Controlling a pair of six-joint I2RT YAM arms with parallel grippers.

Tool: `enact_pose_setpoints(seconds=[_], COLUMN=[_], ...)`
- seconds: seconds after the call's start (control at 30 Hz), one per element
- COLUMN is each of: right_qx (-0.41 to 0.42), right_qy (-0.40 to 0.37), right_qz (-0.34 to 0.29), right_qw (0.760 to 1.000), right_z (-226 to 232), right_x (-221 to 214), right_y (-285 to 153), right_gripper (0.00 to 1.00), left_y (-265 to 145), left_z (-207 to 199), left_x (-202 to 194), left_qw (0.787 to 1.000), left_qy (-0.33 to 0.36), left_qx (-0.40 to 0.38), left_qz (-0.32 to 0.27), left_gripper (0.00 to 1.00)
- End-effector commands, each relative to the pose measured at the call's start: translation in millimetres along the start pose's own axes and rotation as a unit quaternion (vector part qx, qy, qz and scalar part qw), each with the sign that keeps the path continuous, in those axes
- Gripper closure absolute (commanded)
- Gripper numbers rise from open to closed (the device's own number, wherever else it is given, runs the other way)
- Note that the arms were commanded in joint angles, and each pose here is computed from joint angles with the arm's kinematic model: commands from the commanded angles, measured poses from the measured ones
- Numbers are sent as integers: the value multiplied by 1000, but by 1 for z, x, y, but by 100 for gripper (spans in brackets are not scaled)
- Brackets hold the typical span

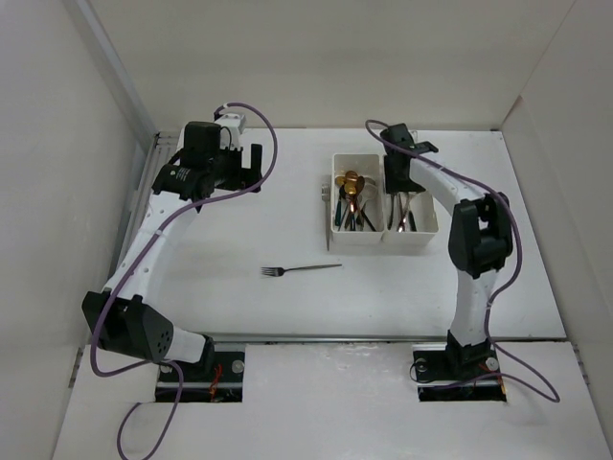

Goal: Sort the eating utensils into containers

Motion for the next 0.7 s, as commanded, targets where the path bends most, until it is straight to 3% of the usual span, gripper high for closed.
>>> enact_pose_setpoints(seconds=[0.0,0.07,0.1,0.13,0.17,0.3,0.4,0.57,0.67], right_qx=[-15,-9,-2,13,34,177,252,301,321], right_qy=[42,57,55,23,16,-205,-318,-434,-444], right_qz=[-77,-125,-172,-169,-221,-271,-238,-169,-156], right_qw=[996,991,984,985,975,924,882,832,822], right_z=[-31,-40,-37,-20,-14,92,171,244,266], right_x=[33,45,52,47,53,16,-27,-77,-85], right_y=[-59,-99,-133,-133,-163,-205,-206,-183,-171], right_gripper=[36,35,29,29,0,0,0,3,4], left_y=[-13,-10,-10,-10,-10,-8,-8,-12,-17], left_z=[-2,-1,-2,-2,-2,-3,-1,4,9], left_x=[10,8,8,8,8,10,10,14,18], left_qw=[1000,1000,1000,1000,1000,1000,1000,999,999], left_qy=[5,5,5,5,5,5,5,2,-7], left_qx=[-5,-3,-8,-8,-8,-8,-3,9,23], left_qz=[-26,-22,-20,-20,-20,-20,-22,-32,-43], left_gripper=[0,0,0,0,0,0,0,0,0])
Point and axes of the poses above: each gripper's point midway between its finger pads, its own y axis out along the fingers, its own z axis along the line the jaws close on, x = y × z, the point moved 4 cm from there along -y, back along the fingers, and after that the axes turned 15 degrees about -y, right-handed, at the moved point
